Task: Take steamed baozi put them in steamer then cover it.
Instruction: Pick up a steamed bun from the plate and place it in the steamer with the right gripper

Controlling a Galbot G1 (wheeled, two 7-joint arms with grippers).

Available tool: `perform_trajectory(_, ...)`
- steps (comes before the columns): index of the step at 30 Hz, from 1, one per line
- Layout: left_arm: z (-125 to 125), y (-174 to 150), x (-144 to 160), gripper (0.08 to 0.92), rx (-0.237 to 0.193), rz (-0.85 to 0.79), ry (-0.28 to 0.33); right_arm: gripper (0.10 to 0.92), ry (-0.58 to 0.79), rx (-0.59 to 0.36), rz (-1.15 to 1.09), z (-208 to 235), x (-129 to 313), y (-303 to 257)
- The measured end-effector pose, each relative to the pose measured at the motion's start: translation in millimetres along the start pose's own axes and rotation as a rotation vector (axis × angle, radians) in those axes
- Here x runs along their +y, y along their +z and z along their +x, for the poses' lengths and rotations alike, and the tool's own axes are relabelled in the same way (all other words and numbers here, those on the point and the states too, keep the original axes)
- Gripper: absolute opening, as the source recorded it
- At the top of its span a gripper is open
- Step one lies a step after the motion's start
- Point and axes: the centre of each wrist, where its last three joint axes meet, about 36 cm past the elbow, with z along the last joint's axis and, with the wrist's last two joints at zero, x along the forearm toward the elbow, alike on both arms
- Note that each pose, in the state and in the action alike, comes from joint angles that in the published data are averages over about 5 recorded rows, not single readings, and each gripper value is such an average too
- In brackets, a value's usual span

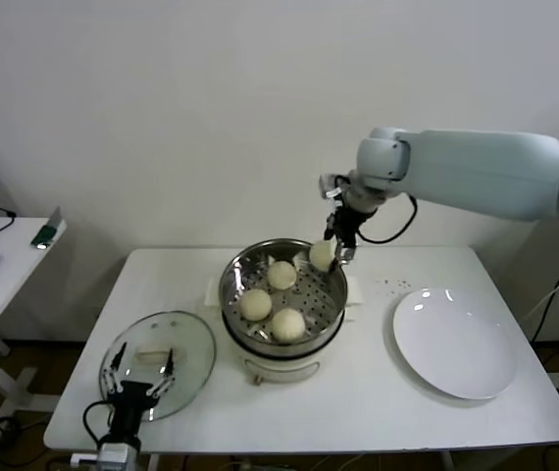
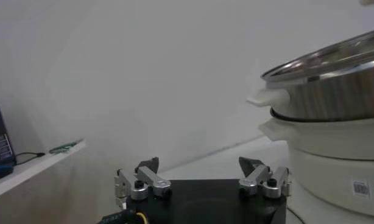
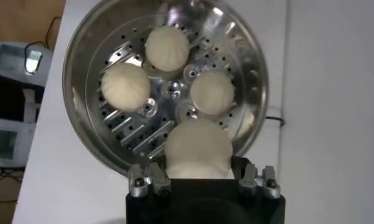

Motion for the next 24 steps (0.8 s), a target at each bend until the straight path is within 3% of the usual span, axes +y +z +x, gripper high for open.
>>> perform_trajectory(24, -9.6, 2.2, 2.4, 0.823, 0.002, -0.006, 0.000, 0.708, -0.067, 0.064, 0.047, -88.2, -0.3, -33.6)
